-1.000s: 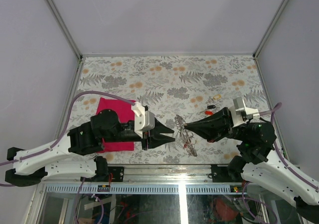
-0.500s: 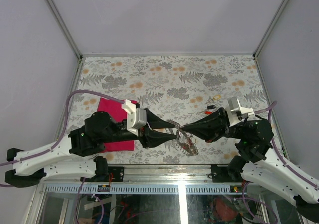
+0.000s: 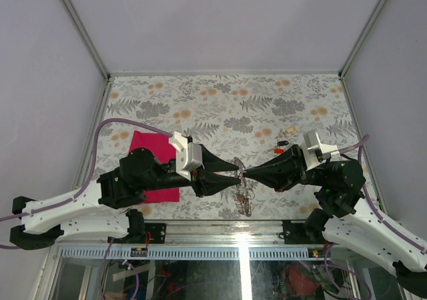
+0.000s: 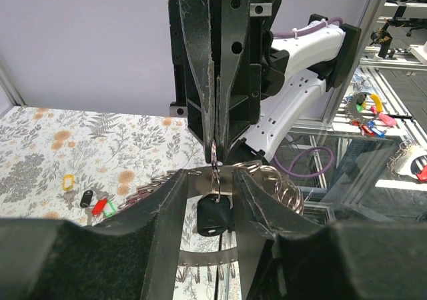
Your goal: Put the keys on the keyring
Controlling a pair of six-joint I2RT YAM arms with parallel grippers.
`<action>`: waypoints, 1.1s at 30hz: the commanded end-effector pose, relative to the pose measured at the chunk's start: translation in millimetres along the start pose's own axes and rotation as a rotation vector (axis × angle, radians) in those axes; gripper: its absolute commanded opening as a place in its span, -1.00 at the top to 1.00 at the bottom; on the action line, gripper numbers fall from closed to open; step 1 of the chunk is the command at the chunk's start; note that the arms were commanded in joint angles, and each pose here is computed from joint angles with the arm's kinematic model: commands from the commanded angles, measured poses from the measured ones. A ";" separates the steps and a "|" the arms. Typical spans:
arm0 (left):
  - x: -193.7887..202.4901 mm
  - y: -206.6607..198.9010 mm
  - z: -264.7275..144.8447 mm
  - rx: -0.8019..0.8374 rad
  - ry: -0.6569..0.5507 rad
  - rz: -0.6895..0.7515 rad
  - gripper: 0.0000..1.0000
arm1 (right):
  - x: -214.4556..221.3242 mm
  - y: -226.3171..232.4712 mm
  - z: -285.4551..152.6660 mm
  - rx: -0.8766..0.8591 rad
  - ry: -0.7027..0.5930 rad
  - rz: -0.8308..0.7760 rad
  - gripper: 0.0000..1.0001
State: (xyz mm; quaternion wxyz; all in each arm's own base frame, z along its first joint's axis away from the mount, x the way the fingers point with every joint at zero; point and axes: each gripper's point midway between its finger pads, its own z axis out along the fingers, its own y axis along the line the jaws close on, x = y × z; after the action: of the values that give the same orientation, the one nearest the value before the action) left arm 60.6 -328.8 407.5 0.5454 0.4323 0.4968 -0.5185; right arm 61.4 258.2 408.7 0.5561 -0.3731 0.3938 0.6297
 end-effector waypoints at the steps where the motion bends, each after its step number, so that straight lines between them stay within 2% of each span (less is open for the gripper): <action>1: -18.7 0.4 4.4 -0.005 -0.079 0.003 0.34 | -34.3 13.3 4.9 -0.046 -0.079 -0.084 1.00; 8: -13.8 3.1 8.0 -0.014 -0.065 0.002 0.42 | -34.4 14.1 4.6 -0.049 -0.078 -0.086 1.00; 13: -11.8 3.2 10.1 -0.013 -0.057 0.002 0.67 | -34.3 14.2 4.1 -0.047 -0.078 -0.086 1.00; 17: -14.1 1.7 10.6 -0.005 -0.062 0.002 0.97 | -31.4 12.2 4.2 -0.040 -0.067 -0.083 1.00; 23: -16.7 -7.3 8.7 0.042 -0.036 0.005 1.00 | -26.9 8.4 1.9 -0.015 -0.037 -0.102 1.00; 25: -12.6 -8.6 8.1 0.052 0.010 0.012 1.00 | -25.8 7.1 -0.5 0.003 -0.014 -0.116 0.90; 30: 7.6 -4.6 4.4 0.042 0.172 0.035 1.00 | -23.0 4.5 -7.7 0.048 0.061 -0.154 0.47; 33: 26.3 2.6 -1.2 0.012 0.310 0.046 1.00 | -17.4 2.6 -12.9 0.070 0.119 -0.168 0.32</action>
State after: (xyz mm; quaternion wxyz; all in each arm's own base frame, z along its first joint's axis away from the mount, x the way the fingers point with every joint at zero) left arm 60.3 -340.5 392.9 0.4963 0.4816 0.5360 -0.4843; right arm 59.9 247.7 412.3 0.5754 -0.4052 0.4096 0.5804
